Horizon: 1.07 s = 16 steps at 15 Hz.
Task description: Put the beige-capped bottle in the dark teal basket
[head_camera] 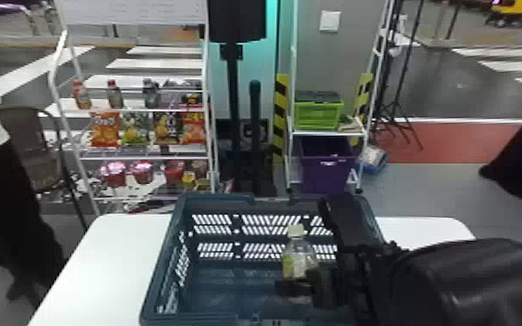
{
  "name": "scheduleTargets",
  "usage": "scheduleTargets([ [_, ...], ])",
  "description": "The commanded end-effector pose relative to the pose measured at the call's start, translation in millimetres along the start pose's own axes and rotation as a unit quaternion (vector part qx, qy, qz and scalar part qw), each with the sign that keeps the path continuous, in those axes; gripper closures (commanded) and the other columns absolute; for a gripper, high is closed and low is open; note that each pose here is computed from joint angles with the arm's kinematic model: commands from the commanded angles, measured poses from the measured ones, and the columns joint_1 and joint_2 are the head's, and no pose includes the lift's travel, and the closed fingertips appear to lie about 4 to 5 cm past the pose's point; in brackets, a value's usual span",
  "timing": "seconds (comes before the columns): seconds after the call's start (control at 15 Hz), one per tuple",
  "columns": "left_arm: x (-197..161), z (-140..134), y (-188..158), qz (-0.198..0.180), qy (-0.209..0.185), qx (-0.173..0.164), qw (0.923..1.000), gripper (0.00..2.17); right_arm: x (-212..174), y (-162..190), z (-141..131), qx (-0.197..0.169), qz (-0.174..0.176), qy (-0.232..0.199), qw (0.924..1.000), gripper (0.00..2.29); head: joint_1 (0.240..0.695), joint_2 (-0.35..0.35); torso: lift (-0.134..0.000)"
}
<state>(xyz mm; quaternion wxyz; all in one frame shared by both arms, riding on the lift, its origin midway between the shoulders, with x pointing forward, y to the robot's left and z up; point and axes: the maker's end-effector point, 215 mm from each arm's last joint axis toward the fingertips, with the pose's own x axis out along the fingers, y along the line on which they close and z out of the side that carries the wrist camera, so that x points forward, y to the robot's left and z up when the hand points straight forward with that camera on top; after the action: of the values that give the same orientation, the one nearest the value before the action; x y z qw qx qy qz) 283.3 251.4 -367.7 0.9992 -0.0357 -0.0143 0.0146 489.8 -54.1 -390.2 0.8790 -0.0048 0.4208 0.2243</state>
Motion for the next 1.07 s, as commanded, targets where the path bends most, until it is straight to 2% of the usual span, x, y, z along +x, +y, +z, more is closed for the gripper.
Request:
scheduleTargets([
  [0.0,-1,3,0,0.000,-0.004,-0.001,1.0000,0.17,3,-2,-8,0.004,0.000,0.026,0.9997,2.27,0.499,0.000,0.000],
  [0.13,-2,4,0,0.000,-0.006,-0.002,1.0000,0.17,6,-1,-10,0.005,0.004,0.032,0.9995,2.26,0.499,0.000,0.000],
  [0.27,-3,5,0,0.000,-0.007,-0.002,1.0000,0.17,9,0,-13,0.007,0.008,0.037,0.9992,2.09,0.499,0.000,0.000],
  [0.33,-4,6,2,0.001,-0.009,-0.001,1.0000,0.17,9,3,-13,0.007,0.010,0.037,0.9992,1.77,0.499,0.000,0.000],
  [0.4,-5,10,3,0.001,-0.014,-0.001,0.9999,0.17,9,7,-13,0.009,0.019,0.037,0.9991,1.18,0.499,0.000,0.000],
  [0.47,-5,10,4,0.002,-0.015,-0.001,0.9999,0.17,9,8,-13,0.010,0.019,0.036,0.9991,0.20,0.499,0.000,0.000],
  [0.53,-5,11,4,0.002,-0.015,-0.002,0.9999,0.17,9,5,-14,0.009,0.010,0.037,0.9992,0.00,0.499,0.000,0.000],
  [0.73,-6,12,4,0.001,-0.015,-0.001,0.9999,0.17,7,4,-15,0.010,0.008,0.034,0.9993,0.04,0.499,0.000,0.000],
  [1.0,-8,15,4,0.000,-0.019,-0.002,0.9998,0.17,-7,9,-8,0.011,0.012,0.010,0.9998,0.05,0.499,0.000,0.000],
])
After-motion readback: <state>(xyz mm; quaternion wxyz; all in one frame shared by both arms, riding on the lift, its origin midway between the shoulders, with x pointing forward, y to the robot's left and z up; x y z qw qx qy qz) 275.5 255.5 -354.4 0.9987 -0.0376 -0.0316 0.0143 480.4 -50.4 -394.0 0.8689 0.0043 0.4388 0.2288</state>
